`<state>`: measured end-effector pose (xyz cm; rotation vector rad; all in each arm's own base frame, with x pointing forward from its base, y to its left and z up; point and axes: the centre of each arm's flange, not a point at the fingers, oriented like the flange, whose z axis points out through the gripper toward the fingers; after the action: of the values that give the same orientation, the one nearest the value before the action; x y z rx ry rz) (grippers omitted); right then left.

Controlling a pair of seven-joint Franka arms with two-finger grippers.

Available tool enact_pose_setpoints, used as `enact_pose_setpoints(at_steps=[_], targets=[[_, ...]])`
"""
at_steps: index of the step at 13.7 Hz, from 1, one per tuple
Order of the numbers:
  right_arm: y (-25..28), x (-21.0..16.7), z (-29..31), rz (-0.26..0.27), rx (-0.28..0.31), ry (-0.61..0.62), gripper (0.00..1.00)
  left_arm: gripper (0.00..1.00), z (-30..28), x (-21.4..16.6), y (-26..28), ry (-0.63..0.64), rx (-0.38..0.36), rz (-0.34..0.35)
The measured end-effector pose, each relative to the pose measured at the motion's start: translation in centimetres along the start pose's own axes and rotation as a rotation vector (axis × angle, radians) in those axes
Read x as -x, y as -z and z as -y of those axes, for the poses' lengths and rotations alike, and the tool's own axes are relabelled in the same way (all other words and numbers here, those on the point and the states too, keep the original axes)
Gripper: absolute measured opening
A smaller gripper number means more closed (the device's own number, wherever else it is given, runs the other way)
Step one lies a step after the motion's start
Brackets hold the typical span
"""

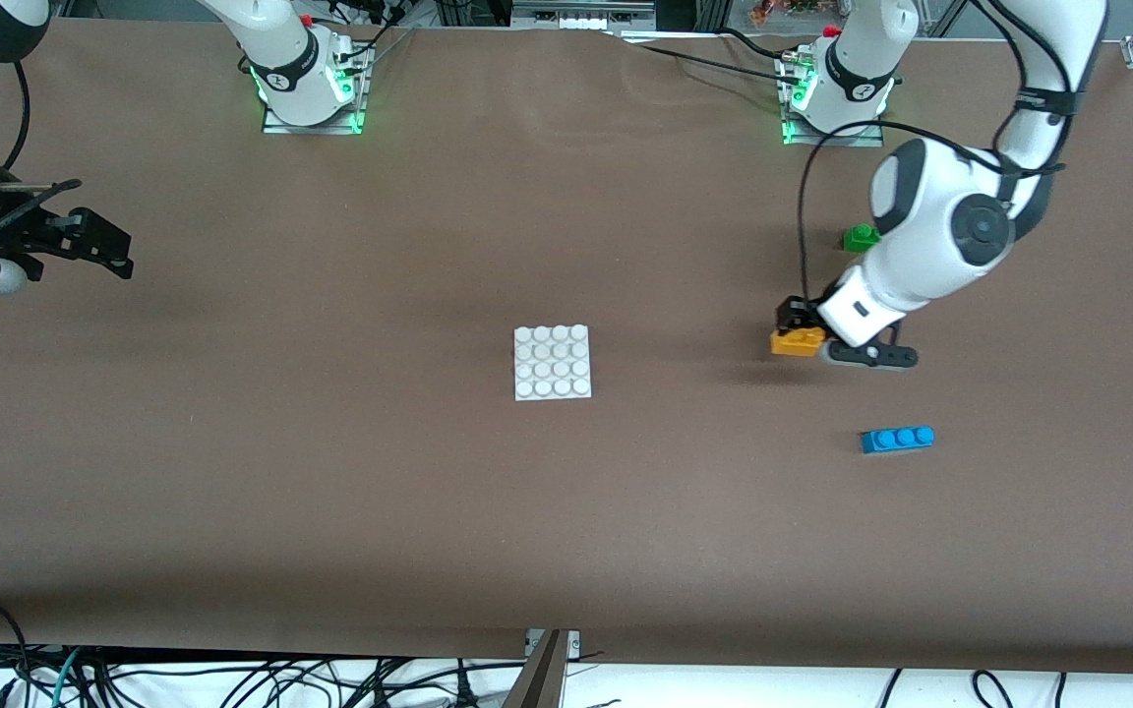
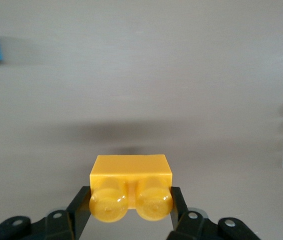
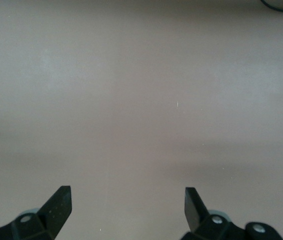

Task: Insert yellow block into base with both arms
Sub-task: 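Lift the yellow brick with the left gripper and carry it to the plate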

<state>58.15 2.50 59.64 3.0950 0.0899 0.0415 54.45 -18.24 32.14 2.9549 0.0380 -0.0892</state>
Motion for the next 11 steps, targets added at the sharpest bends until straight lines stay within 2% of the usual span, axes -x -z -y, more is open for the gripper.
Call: enact_pose_setpoints(at_steps=[6, 11], targets=[[0.0, 0.0, 0.0, 0.000, 0.000, 0.000, 1.00, 0.68, -15.8, -0.2, 0.5, 0.122, 0.045, 0.044], [0.0, -0.1, 0.0, 0.000, 0.000, 0.001, 1.00, 0.68, -22.4, -0.9, -3.2, 0.167, 0.069, 0.079]])
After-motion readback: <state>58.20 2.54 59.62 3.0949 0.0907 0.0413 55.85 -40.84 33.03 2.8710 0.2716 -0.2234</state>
